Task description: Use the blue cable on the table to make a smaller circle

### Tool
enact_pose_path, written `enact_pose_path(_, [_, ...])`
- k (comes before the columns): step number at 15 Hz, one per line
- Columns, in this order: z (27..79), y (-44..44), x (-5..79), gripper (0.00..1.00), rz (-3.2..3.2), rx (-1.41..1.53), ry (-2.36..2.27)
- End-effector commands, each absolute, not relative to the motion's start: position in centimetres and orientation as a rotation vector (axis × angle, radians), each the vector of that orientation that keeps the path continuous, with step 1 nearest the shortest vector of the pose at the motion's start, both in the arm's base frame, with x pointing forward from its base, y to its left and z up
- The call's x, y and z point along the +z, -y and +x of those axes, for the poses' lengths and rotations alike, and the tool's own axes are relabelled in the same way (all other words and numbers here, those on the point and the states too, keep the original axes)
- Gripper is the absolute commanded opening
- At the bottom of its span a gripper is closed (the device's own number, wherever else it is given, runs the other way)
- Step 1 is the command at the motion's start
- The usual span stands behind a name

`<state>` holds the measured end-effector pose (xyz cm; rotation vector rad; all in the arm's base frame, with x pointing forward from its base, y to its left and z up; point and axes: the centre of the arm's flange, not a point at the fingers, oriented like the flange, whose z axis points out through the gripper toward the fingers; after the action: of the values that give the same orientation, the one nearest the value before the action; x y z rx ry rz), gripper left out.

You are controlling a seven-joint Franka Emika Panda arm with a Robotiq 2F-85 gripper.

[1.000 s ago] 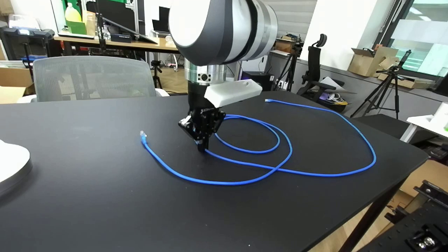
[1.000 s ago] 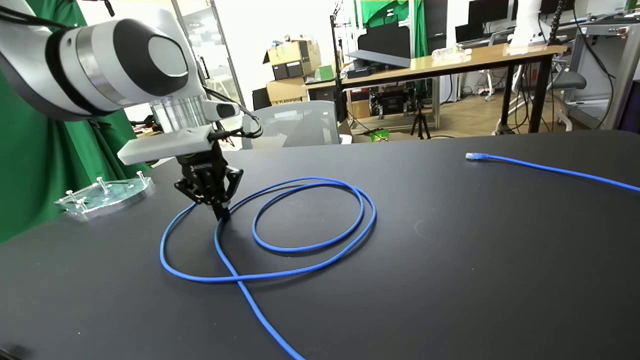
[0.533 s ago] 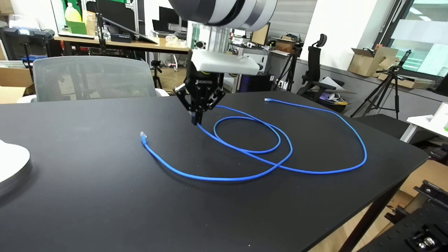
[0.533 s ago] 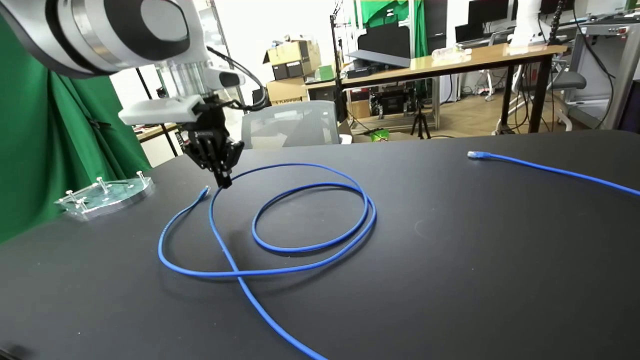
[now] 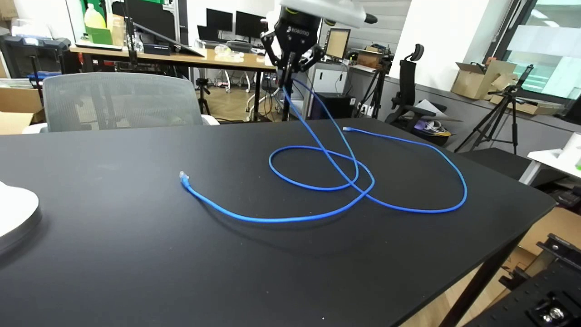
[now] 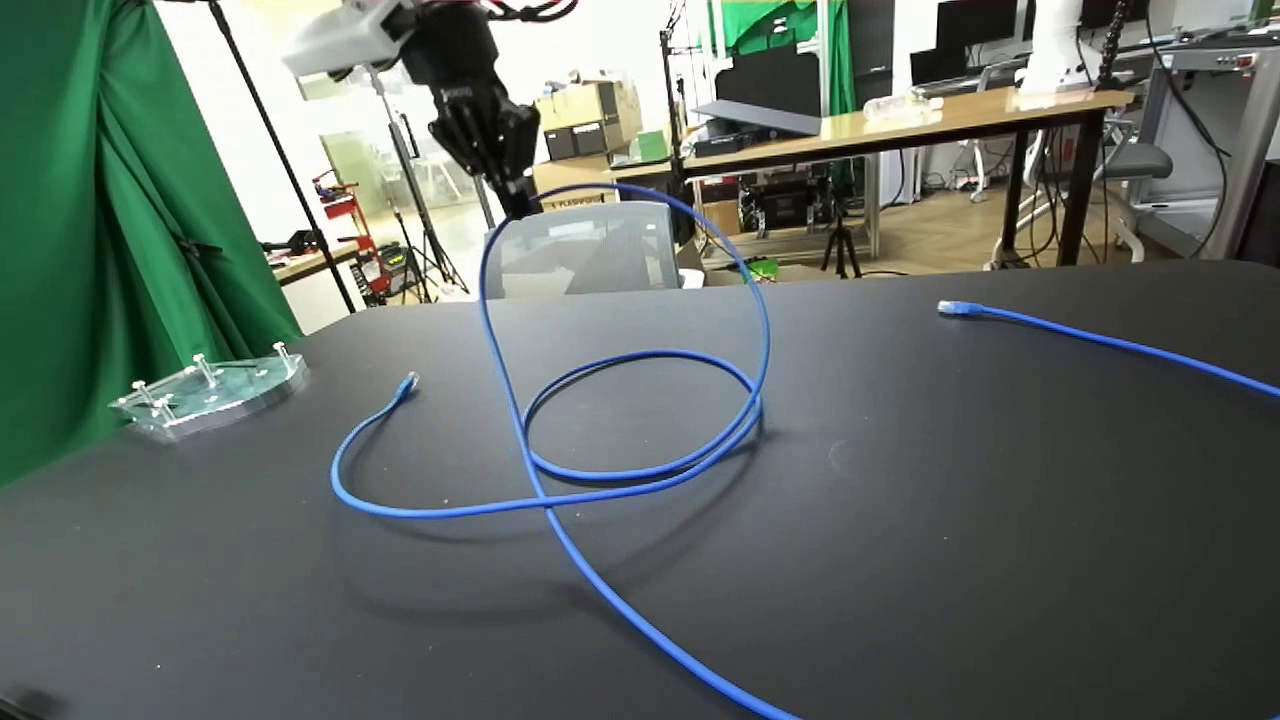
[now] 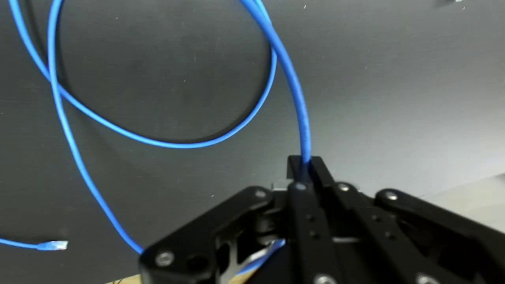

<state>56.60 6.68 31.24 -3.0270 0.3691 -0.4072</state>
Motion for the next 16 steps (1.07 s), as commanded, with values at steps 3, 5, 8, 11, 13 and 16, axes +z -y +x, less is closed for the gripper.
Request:
enact_pose_path(3, [54.1,2.3,32.9,0.02,-2.964,-0.538,-0.799])
enact_pose_path(5, [52.7,5.3,31.9,0.02,-2.928,-0.547,-0.952])
enact_pose_path(8, [50.5,9.1,29.6,0.02,-2.865,-0.545,-1.179])
enact_pose_path(11, [48.6,12.1,26.8,0.02,-2.785,-0.503,-1.407])
enact_pose_path(13, [48.2,12.9,24.8,0.02,-2.723,-0.443,-1.555])
enact_pose_path(16, [48.3,12.7,22.4,0.02,-2.611,-0.348,-1.751])
